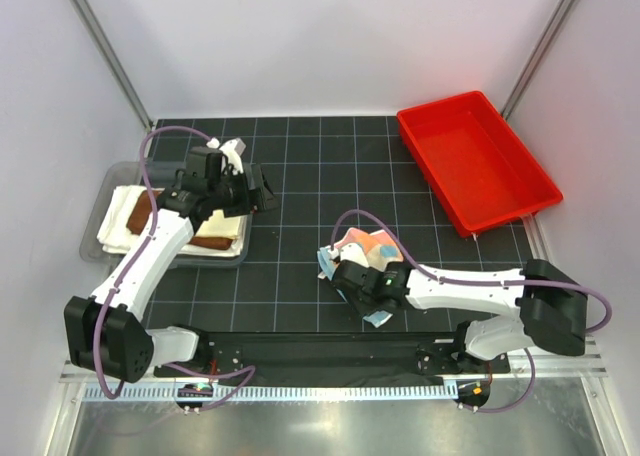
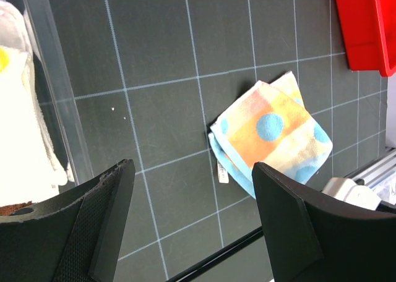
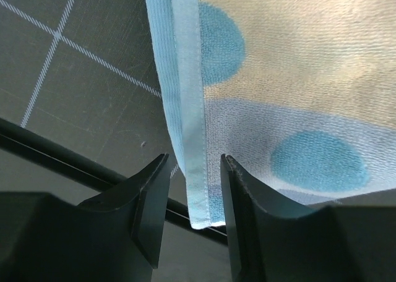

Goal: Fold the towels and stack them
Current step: Flatten out the crumpled towel

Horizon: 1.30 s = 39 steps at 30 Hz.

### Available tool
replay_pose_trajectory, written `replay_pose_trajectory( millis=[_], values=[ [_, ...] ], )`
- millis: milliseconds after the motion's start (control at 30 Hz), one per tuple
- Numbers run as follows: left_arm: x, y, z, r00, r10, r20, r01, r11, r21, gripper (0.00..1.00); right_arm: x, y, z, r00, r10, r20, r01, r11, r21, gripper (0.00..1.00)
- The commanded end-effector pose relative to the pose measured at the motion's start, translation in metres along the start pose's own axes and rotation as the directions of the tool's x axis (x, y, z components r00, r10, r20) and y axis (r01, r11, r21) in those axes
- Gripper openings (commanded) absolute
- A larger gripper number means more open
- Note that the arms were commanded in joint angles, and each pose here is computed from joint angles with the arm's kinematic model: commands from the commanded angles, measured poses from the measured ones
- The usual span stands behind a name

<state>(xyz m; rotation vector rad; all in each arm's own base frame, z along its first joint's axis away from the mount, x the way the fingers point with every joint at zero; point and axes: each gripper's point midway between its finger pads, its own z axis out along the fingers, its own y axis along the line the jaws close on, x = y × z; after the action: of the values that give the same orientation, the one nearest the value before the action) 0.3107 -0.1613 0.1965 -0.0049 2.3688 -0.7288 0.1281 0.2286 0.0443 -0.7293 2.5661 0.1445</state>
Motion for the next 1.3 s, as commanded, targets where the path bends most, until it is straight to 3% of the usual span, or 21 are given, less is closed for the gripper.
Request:
replay_pose_trajectory(
  millis=[0,200,367,433,533,567,633,733,833,933,1033,1267],
  values=[
    [0.002,-0.006,-0.006,1.000,0.023,0.000,-0.023,0.999,0.034,0.81,-0.004,0.006,0.004,1.000,-0.005,0.027,0.004,1.000,0.007,0.46],
    [0.001,-0.006,-0.005,0.999,0.033,-0.004,-0.033,0.999,0.032,0.81,0.010,-0.009,0.015,1.000,-0.026,0.003,0.025,0.989,0.144,0.44],
    [-0.001,-0.005,-0.009,0.999,0.054,0.001,-0.054,0.998,0.024,0.81,-0.004,-0.011,0.002,0.998,0.002,0.068,-0.014,0.986,0.167,0.17],
    [-0.001,-0.005,-0.008,0.998,0.067,0.000,-0.067,0.997,0.027,0.81,-0.010,-0.011,-0.008,0.997,0.009,0.082,-0.022,0.988,0.156,0.17],
    [-0.003,-0.004,-0.006,0.997,0.083,-0.003,-0.083,0.996,0.024,0.82,-0.021,-0.004,-0.022,0.994,0.019,0.112,-0.031,0.994,0.107,0.25],
    [-0.003,-0.004,-0.005,0.996,0.085,-0.010,-0.084,0.996,0.024,0.82,-0.022,-0.003,-0.023,0.994,0.017,0.113,-0.029,0.994,0.103,0.22],
    [-0.001,-0.005,-0.003,0.997,0.079,-0.024,-0.078,0.996,0.034,0.82,-0.020,-0.004,-0.022,0.994,0.014,0.106,-0.025,0.994,0.107,0.03],
    [0.002,-0.007,-0.001,0.996,0.079,-0.040,-0.077,0.996,0.051,0.81,-0.021,-0.005,-0.022,0.993,0.026,0.114,-0.038,0.993,0.108,0.01],
    [0.001,-0.007,0.000,0.995,0.089,-0.042,-0.086,0.995,0.053,0.82,-0.021,-0.003,-0.022,0.992,0.035,0.123,-0.047,0.994,0.097,0.01],
    [0.000,-0.007,-0.001,0.995,0.090,-0.038,-0.088,0.995,0.054,0.81,-0.013,0.008,-0.017,0.995,0.019,0.094,-0.022,0.999,0.027,0.17],
    [-0.001,-0.008,0.000,0.995,0.089,-0.041,-0.087,0.995,0.056,0.82,0.000,0.003,-0.006,0.999,-0.010,0.052,0.007,0.998,0.060,0.27],
    [0.000,-0.008,0.002,0.994,0.095,-0.049,-0.092,0.994,0.058,0.81,0.020,-0.008,0.005,1.000,-0.004,-0.015,0.006,0.993,0.119,0.32]
  ],
)
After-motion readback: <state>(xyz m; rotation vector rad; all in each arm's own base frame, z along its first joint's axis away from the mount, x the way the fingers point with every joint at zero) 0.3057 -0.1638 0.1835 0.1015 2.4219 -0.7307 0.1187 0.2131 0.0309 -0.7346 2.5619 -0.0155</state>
